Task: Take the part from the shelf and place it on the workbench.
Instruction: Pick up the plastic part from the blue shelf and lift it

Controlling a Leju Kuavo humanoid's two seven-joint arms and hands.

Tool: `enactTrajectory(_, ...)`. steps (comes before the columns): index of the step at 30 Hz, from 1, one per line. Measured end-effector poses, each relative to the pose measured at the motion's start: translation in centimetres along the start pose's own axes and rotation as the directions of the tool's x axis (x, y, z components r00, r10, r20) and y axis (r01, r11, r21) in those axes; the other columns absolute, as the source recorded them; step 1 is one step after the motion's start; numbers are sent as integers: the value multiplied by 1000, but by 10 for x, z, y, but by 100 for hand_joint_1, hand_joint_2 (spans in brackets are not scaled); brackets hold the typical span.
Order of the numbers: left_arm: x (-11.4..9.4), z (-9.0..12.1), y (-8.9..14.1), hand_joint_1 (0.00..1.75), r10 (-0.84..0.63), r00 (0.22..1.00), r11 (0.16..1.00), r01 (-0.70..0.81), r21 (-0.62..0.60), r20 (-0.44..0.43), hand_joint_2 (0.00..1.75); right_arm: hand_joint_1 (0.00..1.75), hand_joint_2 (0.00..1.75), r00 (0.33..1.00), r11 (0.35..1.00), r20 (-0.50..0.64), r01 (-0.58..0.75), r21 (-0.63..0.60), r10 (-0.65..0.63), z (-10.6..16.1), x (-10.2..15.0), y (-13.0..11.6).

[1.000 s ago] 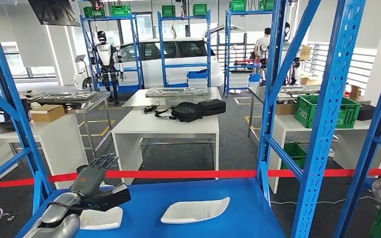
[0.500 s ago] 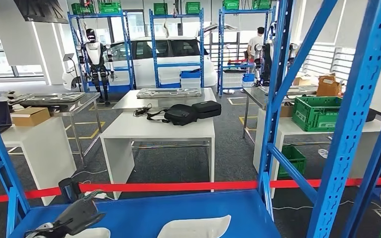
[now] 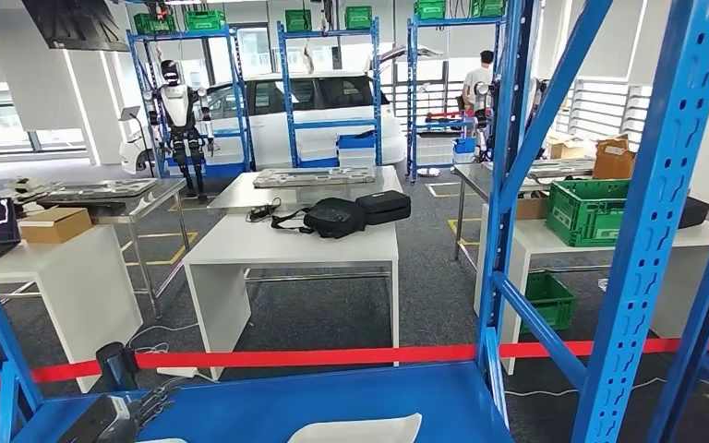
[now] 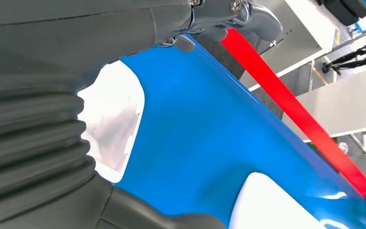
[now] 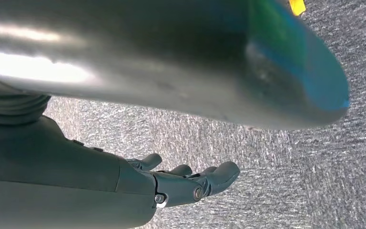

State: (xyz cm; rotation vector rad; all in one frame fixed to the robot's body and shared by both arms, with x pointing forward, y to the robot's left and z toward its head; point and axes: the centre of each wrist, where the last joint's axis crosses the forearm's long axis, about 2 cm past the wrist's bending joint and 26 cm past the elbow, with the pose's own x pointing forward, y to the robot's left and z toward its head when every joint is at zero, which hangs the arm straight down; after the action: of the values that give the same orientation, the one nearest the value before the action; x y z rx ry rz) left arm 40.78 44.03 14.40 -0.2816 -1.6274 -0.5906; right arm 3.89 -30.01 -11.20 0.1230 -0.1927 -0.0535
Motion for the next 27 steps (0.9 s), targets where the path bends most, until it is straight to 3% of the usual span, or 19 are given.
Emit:
enactTrajectory(21,0,-5,-5,0,-104,993,992,101,-72,-51,175,0,0,1000,1000,-6,7,-2,-7,0,3,0)
enactTrajectory(27,3,-16,-11,0,-145,986,978,131,-162,-80,175,0,0,1000,1000,-11,18,-5,-18,0,3,0)
